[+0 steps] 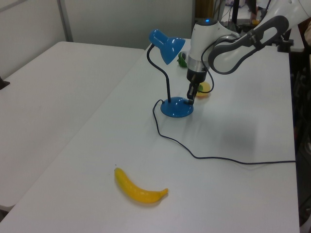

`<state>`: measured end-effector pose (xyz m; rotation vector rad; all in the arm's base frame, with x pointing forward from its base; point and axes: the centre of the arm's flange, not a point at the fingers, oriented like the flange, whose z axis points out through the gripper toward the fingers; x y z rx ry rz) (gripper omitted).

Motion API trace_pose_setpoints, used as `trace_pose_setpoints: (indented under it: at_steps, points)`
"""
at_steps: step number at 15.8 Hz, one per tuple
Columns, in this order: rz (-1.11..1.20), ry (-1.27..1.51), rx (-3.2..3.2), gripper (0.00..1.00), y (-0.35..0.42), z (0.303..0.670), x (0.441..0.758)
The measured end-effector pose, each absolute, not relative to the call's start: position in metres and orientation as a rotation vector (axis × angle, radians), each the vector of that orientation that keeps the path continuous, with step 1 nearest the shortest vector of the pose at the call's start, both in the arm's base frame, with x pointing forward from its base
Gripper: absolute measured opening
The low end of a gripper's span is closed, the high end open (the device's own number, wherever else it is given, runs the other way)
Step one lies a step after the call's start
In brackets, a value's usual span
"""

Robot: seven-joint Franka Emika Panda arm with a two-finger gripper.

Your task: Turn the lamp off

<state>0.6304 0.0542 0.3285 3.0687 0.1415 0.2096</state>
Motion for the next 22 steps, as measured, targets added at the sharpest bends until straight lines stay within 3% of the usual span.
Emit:
trace_pose_setpoints:
  at_steps: [5,11,17,22]
  points:
    - [0.085,0.122,3.067,0.01,0.047,0.321,0.621]
    - [-0.136,0.098,3.048,0.01,0.040,0.348,0.598]
    - [-0.223,0.084,3.032,0.01,0.039,0.414,0.573]
    - [-0.171,0.061,3.034,0.01,0.037,0.490,0.575]
